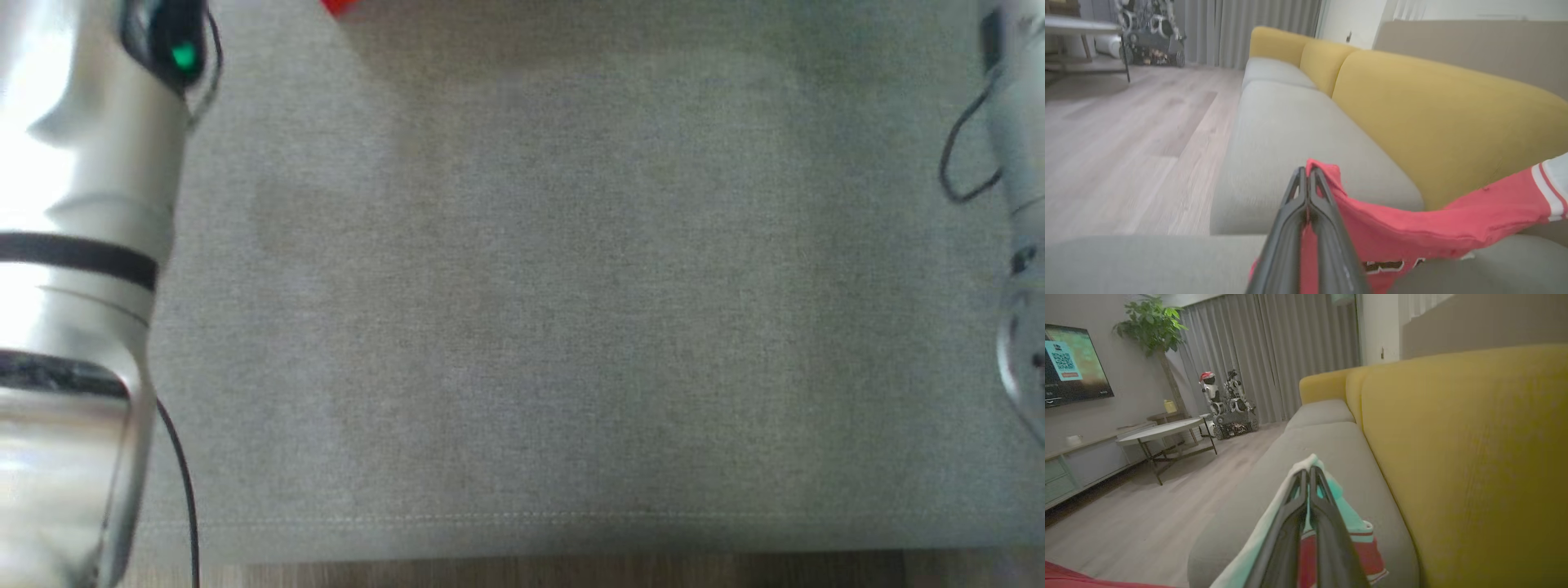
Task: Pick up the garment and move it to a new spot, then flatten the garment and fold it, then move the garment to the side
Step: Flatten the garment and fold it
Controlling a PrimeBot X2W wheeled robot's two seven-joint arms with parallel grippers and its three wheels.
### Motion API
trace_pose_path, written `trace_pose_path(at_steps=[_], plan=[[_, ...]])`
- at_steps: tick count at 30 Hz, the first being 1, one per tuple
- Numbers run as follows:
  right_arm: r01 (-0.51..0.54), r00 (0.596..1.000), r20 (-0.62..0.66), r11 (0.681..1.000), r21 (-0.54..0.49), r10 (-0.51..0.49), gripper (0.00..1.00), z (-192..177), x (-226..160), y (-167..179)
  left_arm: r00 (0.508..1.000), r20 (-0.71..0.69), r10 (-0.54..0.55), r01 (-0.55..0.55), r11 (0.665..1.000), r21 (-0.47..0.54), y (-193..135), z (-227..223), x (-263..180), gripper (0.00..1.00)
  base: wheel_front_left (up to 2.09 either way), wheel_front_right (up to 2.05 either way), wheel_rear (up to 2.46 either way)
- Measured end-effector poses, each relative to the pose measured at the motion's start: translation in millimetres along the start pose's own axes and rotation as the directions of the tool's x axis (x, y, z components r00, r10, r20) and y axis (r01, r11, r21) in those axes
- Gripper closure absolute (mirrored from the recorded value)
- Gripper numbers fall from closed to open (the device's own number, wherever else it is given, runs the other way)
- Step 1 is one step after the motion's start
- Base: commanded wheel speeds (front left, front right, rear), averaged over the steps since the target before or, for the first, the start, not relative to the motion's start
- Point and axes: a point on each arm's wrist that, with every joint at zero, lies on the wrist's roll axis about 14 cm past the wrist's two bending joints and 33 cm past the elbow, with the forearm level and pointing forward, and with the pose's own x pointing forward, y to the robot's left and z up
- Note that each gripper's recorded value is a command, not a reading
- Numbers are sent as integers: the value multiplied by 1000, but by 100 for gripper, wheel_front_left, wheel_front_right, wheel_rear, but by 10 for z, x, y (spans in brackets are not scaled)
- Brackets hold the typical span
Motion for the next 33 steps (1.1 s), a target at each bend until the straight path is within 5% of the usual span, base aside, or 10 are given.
trace_pose_path(at_steps=[5,13,18,25,33], plan=[[59,985,-168,997,49,-50,100,-713,-200,-155,986,-160,55,-67,995,-70,107,-683,-202,100,0,0,0],[100,967,-244,990,102,-73,100,-1174,-479,-170,982,-181,51,-72,991,-110,89,-795,-371,100,0,0,0],[165,936,-338,972,167,-101,100,-1707,-1161,-173,969,-237,65,-108,980,-170,57,-1098,-981,100,0,0,0],[221,918,-377,950,222,-125,100,-1989,-2019,-149,969,-234,85,-136,968,-211,-8,-1174,-1673,100,0,0,0],[244,912,-387,938,245,-136,100,-1712,-3039,-49,975,-196,100,-136,974,-183,-146,-1077,-2366,100,0,0,0]])
